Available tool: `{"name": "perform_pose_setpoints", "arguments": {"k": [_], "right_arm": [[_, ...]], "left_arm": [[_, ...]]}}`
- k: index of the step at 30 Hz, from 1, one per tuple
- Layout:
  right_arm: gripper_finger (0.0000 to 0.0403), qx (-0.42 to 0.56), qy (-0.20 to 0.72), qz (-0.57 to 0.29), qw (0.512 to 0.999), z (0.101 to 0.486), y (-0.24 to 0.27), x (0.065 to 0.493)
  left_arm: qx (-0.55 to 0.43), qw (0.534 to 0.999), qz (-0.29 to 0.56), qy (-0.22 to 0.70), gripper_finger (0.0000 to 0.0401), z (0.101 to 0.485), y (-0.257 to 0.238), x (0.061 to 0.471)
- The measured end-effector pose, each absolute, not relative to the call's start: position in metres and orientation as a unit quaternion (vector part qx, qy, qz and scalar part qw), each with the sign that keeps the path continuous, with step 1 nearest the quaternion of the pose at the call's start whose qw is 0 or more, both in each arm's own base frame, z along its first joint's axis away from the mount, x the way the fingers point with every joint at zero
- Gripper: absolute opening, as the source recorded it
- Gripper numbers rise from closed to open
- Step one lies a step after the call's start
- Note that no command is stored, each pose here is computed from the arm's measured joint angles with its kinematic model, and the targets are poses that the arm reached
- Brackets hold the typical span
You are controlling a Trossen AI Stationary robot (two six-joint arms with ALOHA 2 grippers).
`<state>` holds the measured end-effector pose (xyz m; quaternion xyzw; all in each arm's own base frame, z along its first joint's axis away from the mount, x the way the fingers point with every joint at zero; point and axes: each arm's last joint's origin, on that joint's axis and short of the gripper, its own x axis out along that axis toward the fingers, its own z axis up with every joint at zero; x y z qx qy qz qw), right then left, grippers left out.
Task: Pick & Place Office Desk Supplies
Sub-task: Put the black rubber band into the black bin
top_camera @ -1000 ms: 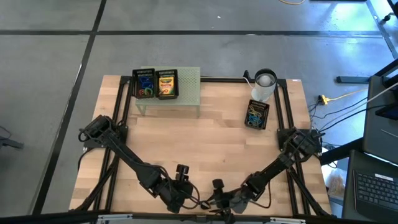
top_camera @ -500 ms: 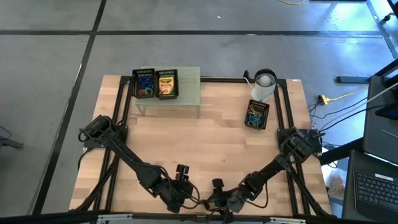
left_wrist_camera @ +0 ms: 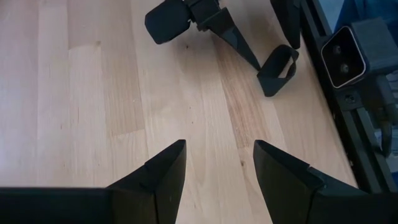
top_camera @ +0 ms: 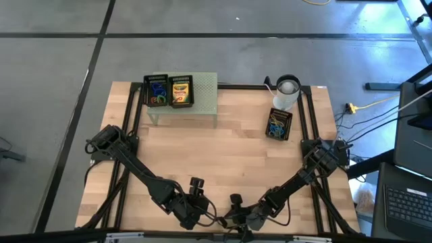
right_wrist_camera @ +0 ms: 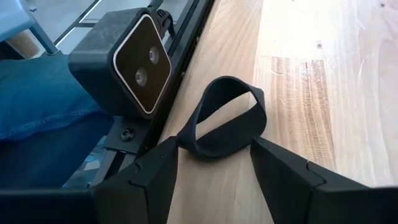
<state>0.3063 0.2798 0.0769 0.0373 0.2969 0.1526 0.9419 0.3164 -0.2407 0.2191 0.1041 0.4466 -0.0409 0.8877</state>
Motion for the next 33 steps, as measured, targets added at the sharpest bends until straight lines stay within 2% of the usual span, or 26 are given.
{"name": "perform_pose_setpoints", "arguments": {"k": [4,8,18,27,33], "right_arm": [[0.02,0.038,0.294,0.149,0.943,0.077,0.28,0.307],[0.0168,0.036,0.293,0.145,0.944,0.077,0.279,0.307],[0.0011,0.036,0.292,0.144,0.945,0.077,0.279,0.307],[0.0006,0.013,0.321,0.124,0.939,0.085,0.272,0.304],[0.0004,-0.04,0.334,0.039,0.941,0.125,0.254,0.295]], "left_arm": [[0.104,0.888,-0.041,0.447,0.0182,0.219,-0.241,0.316],[0.105,0.888,-0.041,0.446,0.0182,0.219,-0.241,0.316],[0.105,0.888,-0.041,0.446,0.0182,0.219,-0.241,0.316],[0.106,0.886,-0.04,0.45,0.0182,0.219,-0.24,0.316],[0.109,0.884,-0.038,0.454,0.0182,0.218,-0.24,0.315]]}}
